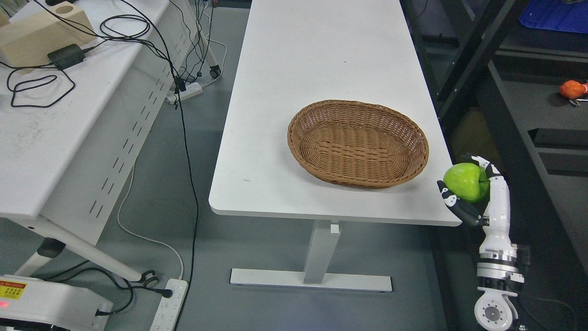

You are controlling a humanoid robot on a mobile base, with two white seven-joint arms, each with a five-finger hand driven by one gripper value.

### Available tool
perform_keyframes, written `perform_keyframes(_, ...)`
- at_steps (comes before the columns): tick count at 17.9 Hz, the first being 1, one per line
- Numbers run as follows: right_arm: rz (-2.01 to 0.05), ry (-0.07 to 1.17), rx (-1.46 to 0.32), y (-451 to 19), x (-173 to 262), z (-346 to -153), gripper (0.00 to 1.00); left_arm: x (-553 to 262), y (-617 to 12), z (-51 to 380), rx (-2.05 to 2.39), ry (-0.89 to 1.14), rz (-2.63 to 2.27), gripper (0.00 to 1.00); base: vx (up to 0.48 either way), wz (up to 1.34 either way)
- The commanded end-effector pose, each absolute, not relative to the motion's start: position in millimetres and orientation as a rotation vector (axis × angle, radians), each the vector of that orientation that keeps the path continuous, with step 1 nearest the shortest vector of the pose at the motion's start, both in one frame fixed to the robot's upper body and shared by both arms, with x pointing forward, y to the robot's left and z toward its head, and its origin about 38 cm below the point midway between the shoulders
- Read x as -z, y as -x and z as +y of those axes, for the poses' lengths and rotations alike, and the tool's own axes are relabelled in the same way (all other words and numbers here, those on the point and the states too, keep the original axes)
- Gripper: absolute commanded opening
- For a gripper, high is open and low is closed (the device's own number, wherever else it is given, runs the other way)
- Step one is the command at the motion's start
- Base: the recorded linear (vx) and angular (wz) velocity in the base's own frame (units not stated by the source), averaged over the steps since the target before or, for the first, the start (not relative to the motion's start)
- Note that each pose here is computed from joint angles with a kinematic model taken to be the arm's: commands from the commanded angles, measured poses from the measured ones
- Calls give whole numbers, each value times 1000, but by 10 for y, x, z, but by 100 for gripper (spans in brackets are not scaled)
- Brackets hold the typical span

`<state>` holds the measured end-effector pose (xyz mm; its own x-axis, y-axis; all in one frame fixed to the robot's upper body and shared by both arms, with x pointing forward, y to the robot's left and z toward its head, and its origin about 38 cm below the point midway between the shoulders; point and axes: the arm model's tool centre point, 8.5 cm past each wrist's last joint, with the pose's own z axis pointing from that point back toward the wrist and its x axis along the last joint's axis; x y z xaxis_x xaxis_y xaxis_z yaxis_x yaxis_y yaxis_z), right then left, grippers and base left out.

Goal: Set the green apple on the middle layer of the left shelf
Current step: 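Lift the green apple out of the basket with the right hand, then carry the apple in the right hand while turning toward the dark shelf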

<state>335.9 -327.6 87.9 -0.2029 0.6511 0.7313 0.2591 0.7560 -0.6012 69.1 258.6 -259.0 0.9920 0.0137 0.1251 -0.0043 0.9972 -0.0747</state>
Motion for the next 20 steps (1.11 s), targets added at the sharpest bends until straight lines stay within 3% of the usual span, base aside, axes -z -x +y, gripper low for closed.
perform_keyframes(1, -1731, 690, -421, -3075, -702, -3257, 0, 2581, -692, 2699, -9, 56, -127, 100, -127, -40)
perform_keyframes(6, -1713, 675, -437, -2985, -624, -3252, 0, 2581, -692, 2699, -9, 56, -127, 100, -144, -67)
perform_keyframes(11, -1735, 587, -460, -3013, -558, -2934, 0, 2581, -692, 2699, -9, 56, -127, 100, -180, -88)
perform_keyframes(20, -1762, 603, -446, -3204, -699, -2907, 0, 2581, -692, 2699, -9, 56, -127, 100, -162, 2)
